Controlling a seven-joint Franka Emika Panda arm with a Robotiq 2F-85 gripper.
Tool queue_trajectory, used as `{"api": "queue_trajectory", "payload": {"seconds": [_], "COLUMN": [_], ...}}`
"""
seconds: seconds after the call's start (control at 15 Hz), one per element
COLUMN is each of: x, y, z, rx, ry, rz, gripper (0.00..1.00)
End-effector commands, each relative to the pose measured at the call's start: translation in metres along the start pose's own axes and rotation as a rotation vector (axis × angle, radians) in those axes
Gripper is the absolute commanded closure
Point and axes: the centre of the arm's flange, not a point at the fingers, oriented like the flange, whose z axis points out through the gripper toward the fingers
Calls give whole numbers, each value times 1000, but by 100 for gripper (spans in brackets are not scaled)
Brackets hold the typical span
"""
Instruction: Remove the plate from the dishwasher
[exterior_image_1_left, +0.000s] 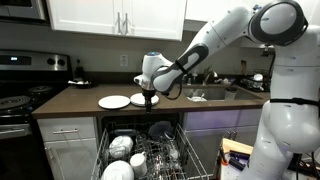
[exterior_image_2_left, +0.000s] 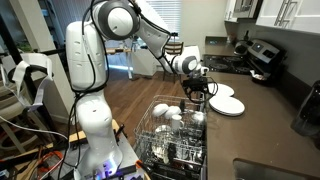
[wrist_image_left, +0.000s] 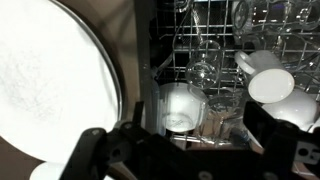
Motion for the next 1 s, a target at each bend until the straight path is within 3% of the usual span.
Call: {"api": "queue_trajectory", "payload": {"seconds": [0.0, 0.53, 0.73, 0.8, 0.93], "x": [-23, -56, -65, -49, -54], "y": [-18, -54, -65, -57, -62], "z": [-42, -103, -113, -103, -108], "rx": [20, 58, 70, 50, 50], "ry": [56, 130, 131, 118, 121], "rz": [-74, -184, -220, -184, -192], "gripper": [0, 0, 0, 0, 0]}}
